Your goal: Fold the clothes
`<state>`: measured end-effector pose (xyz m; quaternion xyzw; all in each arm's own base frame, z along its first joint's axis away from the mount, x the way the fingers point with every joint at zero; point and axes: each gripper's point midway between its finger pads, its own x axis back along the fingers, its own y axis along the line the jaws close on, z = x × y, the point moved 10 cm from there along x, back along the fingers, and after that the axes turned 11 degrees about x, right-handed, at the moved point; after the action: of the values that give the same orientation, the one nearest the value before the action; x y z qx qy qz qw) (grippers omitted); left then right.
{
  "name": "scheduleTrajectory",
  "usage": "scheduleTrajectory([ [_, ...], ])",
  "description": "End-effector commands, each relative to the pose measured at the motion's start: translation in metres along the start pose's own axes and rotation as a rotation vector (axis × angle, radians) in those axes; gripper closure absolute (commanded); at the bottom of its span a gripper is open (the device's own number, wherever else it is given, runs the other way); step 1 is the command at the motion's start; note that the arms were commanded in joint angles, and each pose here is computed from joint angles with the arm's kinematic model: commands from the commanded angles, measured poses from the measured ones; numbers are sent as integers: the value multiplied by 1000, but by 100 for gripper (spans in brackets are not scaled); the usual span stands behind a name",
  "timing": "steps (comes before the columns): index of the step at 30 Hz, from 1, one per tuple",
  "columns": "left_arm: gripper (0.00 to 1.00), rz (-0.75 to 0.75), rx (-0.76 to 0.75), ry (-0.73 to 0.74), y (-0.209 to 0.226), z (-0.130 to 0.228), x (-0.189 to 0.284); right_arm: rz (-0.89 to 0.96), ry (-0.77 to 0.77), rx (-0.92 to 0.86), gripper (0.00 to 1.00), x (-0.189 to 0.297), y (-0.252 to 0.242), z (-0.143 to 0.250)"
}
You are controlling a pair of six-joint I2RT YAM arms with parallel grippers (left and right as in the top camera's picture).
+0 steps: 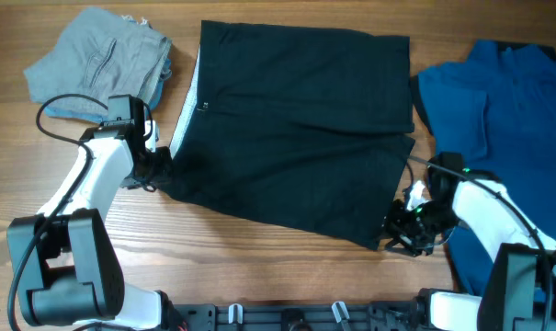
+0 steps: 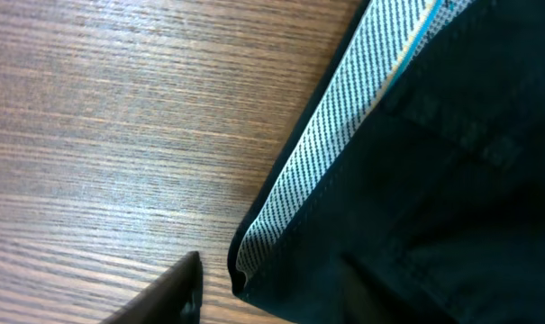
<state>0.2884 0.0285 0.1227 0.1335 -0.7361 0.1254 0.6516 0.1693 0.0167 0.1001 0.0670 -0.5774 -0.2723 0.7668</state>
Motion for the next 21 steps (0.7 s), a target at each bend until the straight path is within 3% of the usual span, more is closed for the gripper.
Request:
scheduleTrajectory([
  [1, 35, -6, 12, -28, 2, -3, 7, -38, 27, -16, 48, -15, 7, 6],
  [2, 33, -6, 12, -27, 2, -3, 7, -34, 11, -1, 39, -20, 9, 4],
  [5, 27, -6, 27, -27, 2, -3, 7, -29, -50, 2, 45, -24, 15, -4],
  [7, 27, -8, 35, -20, 2, -2, 6, -1, -61, -36, 82, -24, 13, -5],
  [8, 26, -8, 56, -16, 2, -2, 6, 4, -55, -41, 96, -24, 13, -4],
  [12, 35, 49, 90, 26, -1, 5, 3, 45, -55, -50, 96, -10, 18, -8],
  [16, 35, 38, 90, 59, 1, 12, -4, 177, -90, -55, 96, 11, 22, -12],
  [19, 31, 19, 131, 114, 4, 26, -17, 172, -107, -39, 96, 17, 25, -13],
  [21, 34, 44, 132, 111, 4, 30, -24, 172, -104, -32, 96, 17, 25, -13],
])
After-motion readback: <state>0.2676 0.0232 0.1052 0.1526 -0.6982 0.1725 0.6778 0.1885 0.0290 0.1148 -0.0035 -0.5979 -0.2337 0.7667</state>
